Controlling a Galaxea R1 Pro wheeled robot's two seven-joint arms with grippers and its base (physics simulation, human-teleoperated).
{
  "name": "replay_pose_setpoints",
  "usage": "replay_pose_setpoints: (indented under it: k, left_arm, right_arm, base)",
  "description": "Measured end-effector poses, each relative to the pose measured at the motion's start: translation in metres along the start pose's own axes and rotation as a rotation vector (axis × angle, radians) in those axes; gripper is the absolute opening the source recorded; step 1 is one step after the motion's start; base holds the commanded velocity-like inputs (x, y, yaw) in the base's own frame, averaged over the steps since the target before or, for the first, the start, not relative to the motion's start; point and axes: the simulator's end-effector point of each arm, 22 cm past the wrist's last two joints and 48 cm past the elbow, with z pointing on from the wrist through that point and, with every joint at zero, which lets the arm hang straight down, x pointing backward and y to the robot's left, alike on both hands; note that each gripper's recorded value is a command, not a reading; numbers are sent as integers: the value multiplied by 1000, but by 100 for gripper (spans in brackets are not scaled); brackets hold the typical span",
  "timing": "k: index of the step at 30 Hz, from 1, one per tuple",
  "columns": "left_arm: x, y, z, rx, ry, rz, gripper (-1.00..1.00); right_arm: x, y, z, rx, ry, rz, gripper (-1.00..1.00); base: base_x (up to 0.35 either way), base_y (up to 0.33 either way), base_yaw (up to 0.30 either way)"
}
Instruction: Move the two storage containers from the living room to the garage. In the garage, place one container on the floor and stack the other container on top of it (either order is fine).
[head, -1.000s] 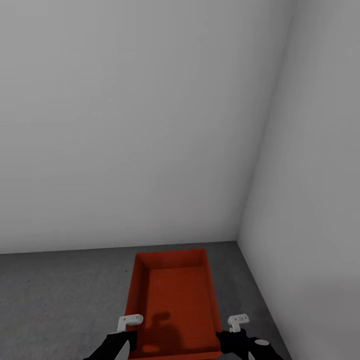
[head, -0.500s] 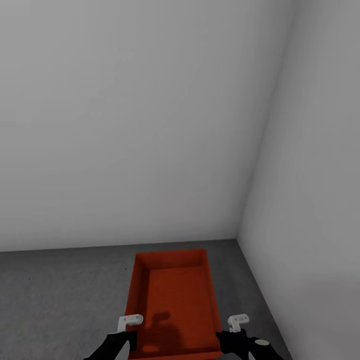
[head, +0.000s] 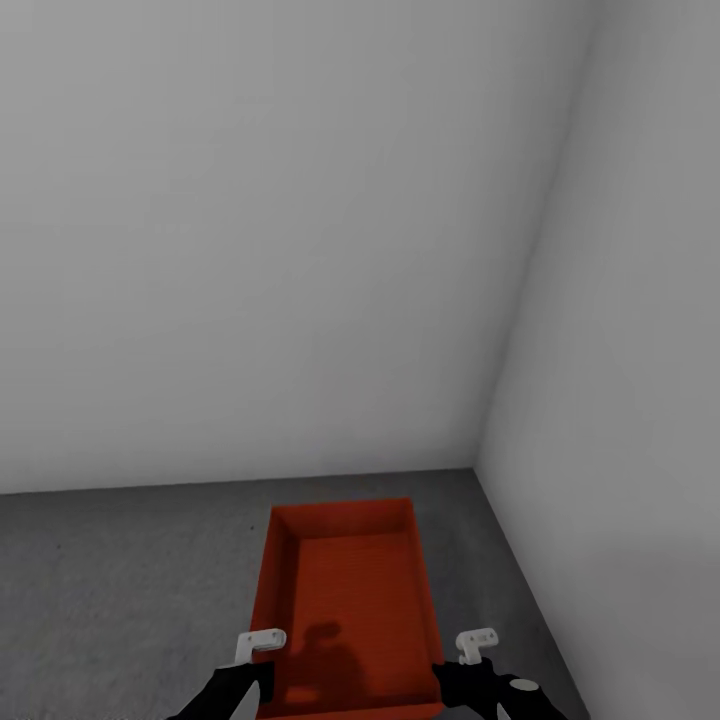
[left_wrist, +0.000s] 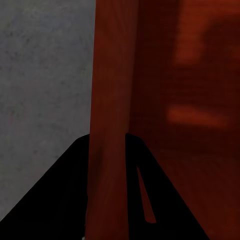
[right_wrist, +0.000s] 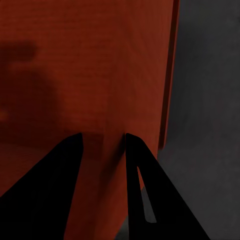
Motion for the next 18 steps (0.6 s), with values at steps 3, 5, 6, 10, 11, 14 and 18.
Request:
replay_pose_setpoints:
  k: [3, 5, 6, 10, 11, 14, 18]
  left_arm:
    - [2, 0, 1, -1, 5, 1, -100]
    - [3, 0, 2, -1, 8, 1, -100]
    - [4, 0, 2, -1, 9, 1, -100]
    - [7, 0, 4, -2, 16, 2, -100]
    - [7, 0, 4, -2, 17, 2, -100]
    - [8, 0, 5, -2, 19, 3, -100]
    - [8, 0, 5, -2, 20, 3, -100]
  right_arm:
    - [2, 0, 1, 0, 4, 2, -100]
    - [4, 0, 1, 0, 7, 3, -100]
    - [4, 0, 2, 0, 9, 3, -100]
    - [7, -1, 3, -1, 15, 5, -100]
    - [8, -1, 3, -1, 16, 6, -100]
    - [9, -1, 4, -1, 18, 7, -100]
    - [9, -1, 4, -1, 19, 7, -100]
  base:
    - [0, 0, 0]
    - [0, 0, 0]
    - [0, 0, 0]
    - [0, 0, 0]
    - [0, 0, 0]
    - [0, 0, 0]
    - [0, 0, 0]
